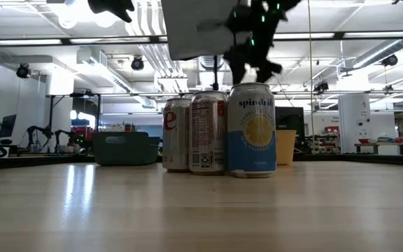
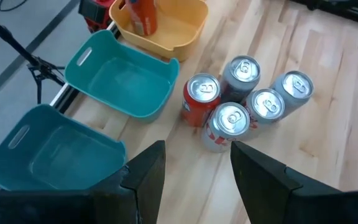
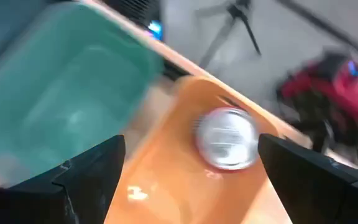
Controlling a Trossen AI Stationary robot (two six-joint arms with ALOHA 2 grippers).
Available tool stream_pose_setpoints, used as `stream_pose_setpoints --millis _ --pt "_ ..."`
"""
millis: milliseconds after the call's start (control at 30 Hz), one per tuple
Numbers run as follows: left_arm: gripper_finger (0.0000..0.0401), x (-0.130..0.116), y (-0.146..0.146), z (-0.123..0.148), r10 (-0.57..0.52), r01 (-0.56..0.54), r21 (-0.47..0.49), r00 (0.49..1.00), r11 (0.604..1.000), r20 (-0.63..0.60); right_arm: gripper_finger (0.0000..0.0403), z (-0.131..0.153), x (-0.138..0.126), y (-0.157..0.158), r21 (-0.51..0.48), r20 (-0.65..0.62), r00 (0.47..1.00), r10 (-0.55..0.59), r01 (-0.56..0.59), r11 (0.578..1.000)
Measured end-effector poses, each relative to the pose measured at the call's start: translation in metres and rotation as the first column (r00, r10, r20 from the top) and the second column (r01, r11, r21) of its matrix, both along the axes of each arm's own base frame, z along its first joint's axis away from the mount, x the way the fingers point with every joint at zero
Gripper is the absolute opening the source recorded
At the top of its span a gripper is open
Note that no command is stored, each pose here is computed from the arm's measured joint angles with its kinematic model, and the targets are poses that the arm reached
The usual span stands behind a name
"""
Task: Sort soda cans
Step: Put the red soda can into the yellow bin
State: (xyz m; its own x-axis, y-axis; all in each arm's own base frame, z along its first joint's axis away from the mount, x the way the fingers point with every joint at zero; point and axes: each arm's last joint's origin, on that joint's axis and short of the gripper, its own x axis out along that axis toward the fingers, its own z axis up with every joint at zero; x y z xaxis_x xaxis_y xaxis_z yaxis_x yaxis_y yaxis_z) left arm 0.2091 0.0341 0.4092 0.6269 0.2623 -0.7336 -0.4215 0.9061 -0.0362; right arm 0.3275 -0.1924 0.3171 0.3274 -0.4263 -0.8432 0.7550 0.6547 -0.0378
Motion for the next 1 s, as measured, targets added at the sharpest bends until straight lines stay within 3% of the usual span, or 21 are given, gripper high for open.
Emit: stream_pose_setpoints --millis 100,167,267,433,633,900,1000 --pt "0.0167 0.003 0.000 -0.002 -0.001 0.001 -0.001 1.000 1.000 -0.011 0.0364 0.013 0.016 0.042 -0.057 0.000 0.962 0.273 -0.273 0.960" --pt "0.0167 0.003 0.000 -0.004 -0.003 0.003 -0.002 1.000 1.000 -0.028 0.0364 0.018 0.024 0.069 -0.061 -0.005 0.884 0.467 -0.467 0.882" --pt "0.0167 0.003 0.000 -0.005 -0.004 0.004 -0.004 0.999 1.000 -0.044 0.0364 0.020 0.032 0.099 -0.053 0.008 0.784 0.621 -0.620 0.783" --pt "0.0167 0.003 -0.004 -0.005 0.004 -0.005 -0.027 0.999 1.000 -0.042 0.0364 0.006 0.044 0.114 -0.034 -0.036 0.696 0.717 -0.718 0.695" --pt "0.0167 0.004 -0.014 -0.005 -0.008 0.006 -0.057 1.000 0.998 -0.029 0.0364 -0.017 0.069 0.110 0.021 -0.068 0.617 0.784 -0.785 0.619" --pt "0.0167 0.005 -0.023 -0.005 0.010 -0.012 -0.103 1.000 0.995 -0.014 0.0364 -0.034 0.102 0.104 0.107 -0.163 0.459 0.873 -0.872 0.478" --pt "0.0167 0.005 -0.025 -0.005 0.020 -0.020 -0.117 1.000 0.993 -0.009 0.0364 -0.041 0.110 0.101 0.112 -0.167 0.438 0.883 -0.882 0.458"
